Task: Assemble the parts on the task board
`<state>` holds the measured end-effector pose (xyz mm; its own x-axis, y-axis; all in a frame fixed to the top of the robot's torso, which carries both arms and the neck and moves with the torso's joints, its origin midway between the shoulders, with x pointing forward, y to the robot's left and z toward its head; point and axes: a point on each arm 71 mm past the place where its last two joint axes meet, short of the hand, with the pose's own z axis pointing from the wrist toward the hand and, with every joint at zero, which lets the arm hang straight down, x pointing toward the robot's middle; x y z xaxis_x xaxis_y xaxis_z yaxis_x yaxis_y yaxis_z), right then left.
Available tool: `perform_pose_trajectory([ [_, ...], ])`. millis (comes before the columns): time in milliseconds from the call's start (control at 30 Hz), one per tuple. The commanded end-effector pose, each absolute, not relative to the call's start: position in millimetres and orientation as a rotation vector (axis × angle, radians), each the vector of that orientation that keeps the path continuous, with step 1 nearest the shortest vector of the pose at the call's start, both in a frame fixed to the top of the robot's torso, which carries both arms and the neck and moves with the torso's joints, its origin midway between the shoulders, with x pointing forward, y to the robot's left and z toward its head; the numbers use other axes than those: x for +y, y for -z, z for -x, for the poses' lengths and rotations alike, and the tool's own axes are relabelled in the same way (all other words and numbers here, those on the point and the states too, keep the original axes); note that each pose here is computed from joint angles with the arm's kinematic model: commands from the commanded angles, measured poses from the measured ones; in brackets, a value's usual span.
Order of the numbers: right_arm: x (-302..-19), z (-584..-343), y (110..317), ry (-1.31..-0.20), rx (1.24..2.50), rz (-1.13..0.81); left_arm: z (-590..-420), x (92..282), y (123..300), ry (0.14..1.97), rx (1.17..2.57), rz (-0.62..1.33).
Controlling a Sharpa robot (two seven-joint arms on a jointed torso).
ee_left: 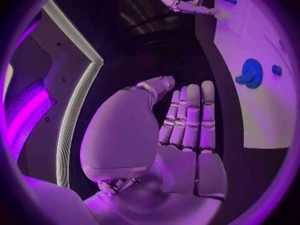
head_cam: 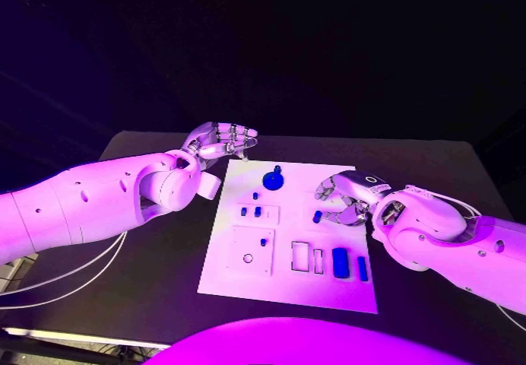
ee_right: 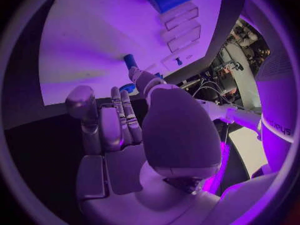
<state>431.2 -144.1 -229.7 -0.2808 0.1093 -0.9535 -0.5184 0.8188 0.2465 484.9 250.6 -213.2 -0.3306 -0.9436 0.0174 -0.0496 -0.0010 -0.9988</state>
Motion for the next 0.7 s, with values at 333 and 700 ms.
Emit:
perform_pose_trajectory([
  [333, -140.2, -429.8, 241.9, -0.612, 1.889, 0.36, -485.4, 249.9, 212.5, 1.449, 1.489, 1.075],
  [700, -133.3, -428.1, 243.6, -0.648, 1.882, 0.338, -485.8, 250.9, 212.9, 1.445, 1.489, 1.077],
])
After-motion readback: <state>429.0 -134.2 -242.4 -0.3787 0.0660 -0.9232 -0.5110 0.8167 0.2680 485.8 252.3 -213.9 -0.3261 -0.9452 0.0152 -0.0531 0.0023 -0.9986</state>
